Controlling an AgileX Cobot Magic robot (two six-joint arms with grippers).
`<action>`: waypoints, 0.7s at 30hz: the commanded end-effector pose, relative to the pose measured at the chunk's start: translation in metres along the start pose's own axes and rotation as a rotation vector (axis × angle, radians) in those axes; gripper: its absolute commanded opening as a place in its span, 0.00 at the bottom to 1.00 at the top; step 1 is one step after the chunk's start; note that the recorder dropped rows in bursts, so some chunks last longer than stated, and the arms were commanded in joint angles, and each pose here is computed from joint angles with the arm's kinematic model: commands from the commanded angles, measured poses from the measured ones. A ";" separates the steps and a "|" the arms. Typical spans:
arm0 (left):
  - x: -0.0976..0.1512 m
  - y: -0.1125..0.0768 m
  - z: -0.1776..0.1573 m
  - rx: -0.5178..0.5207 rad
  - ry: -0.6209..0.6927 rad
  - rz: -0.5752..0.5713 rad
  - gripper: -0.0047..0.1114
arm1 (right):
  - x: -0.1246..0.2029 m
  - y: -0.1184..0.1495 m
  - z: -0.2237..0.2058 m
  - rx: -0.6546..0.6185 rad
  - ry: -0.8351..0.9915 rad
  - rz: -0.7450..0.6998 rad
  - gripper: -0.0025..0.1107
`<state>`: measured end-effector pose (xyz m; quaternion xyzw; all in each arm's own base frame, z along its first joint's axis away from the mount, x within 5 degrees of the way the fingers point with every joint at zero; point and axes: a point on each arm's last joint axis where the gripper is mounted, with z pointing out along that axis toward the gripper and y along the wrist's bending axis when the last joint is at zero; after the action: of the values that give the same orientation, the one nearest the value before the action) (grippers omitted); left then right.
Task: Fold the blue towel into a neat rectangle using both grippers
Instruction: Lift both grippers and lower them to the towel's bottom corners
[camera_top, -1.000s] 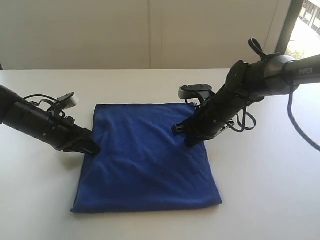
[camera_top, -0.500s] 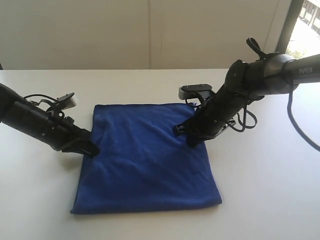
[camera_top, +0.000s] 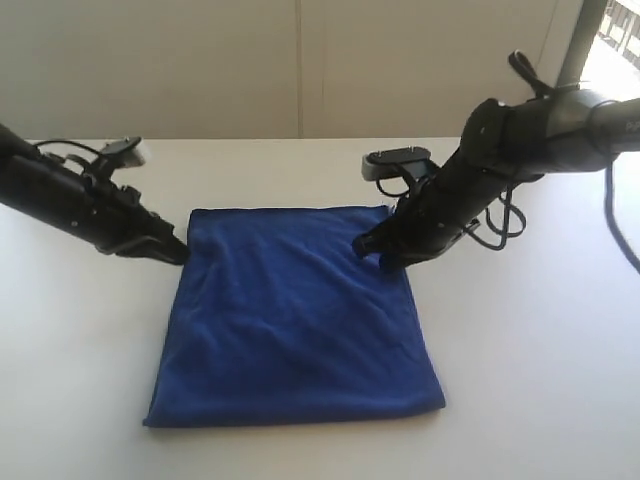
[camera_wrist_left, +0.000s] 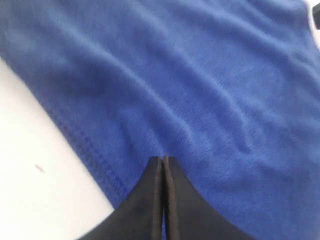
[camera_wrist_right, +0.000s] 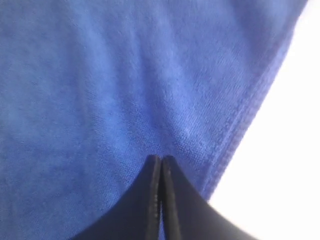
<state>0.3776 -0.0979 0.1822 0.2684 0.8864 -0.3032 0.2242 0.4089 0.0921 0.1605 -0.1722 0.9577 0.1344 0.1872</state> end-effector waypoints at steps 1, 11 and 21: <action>-0.019 -0.030 -0.036 0.081 -0.042 0.178 0.04 | -0.008 0.009 -0.048 0.006 -0.061 -0.172 0.02; -0.001 -0.096 -0.094 -0.121 0.063 0.531 0.04 | 0.031 0.043 -0.128 -0.081 0.060 -0.524 0.02; 0.071 -0.138 -0.084 -0.106 0.284 0.653 0.04 | 0.071 0.051 -0.129 -0.146 0.179 -0.653 0.02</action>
<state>0.2316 -0.1117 0.2710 0.5601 0.7873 -0.1259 0.2251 0.2948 0.0761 0.2630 -0.4463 0.8760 0.1222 0.1359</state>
